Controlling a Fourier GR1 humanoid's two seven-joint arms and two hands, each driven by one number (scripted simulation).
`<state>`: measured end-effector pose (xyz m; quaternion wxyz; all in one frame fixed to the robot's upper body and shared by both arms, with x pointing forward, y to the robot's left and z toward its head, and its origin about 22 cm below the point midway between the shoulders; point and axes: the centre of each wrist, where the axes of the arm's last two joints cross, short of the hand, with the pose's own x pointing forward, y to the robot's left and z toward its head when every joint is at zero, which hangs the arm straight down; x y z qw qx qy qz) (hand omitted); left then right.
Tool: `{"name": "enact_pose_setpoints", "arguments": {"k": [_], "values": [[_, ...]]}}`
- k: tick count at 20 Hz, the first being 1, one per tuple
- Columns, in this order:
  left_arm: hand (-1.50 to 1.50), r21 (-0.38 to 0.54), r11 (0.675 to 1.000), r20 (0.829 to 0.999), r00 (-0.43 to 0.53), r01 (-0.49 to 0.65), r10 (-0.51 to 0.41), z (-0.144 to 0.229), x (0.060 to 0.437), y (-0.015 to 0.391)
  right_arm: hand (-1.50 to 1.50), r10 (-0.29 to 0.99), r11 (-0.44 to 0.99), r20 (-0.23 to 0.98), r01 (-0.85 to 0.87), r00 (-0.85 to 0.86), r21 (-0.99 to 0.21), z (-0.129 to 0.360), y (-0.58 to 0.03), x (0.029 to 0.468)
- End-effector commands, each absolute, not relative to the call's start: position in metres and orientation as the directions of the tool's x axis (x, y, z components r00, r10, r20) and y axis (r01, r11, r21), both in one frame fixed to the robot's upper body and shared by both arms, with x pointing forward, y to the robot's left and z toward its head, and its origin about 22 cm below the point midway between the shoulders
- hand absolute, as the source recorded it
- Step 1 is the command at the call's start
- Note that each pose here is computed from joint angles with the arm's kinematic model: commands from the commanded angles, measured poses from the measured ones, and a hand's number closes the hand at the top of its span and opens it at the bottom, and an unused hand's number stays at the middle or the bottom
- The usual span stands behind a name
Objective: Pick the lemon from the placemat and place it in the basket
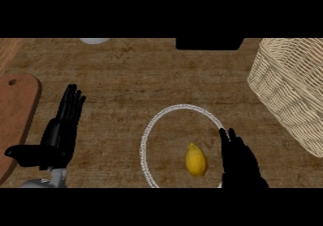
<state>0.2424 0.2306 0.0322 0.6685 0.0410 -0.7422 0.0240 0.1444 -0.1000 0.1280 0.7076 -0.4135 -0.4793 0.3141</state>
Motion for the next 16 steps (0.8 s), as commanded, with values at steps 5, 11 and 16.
{"name": "enact_pose_setpoints", "arguments": {"k": [5,11,16], "values": [[0.00,0.011,0.995,0.993,-0.113,-0.097,-0.022,0.034,0.243,0.236,-1.50,0.793,0.421,0.308,-0.107,0.525,-0.901,0.134,-0.087,0.157],[0.00,0.025,0.996,0.993,-0.110,-0.085,-0.035,0.042,0.253,0.236,-1.50,0.808,0.420,0.303,-0.133,0.505,-0.898,0.114,-0.073,0.173],[0.00,0.018,0.996,0.994,-0.107,-0.084,-0.027,0.040,0.247,0.227,-1.50,0.806,0.423,0.314,-0.116,0.501,-0.899,0.114,-0.074,0.171]]}}
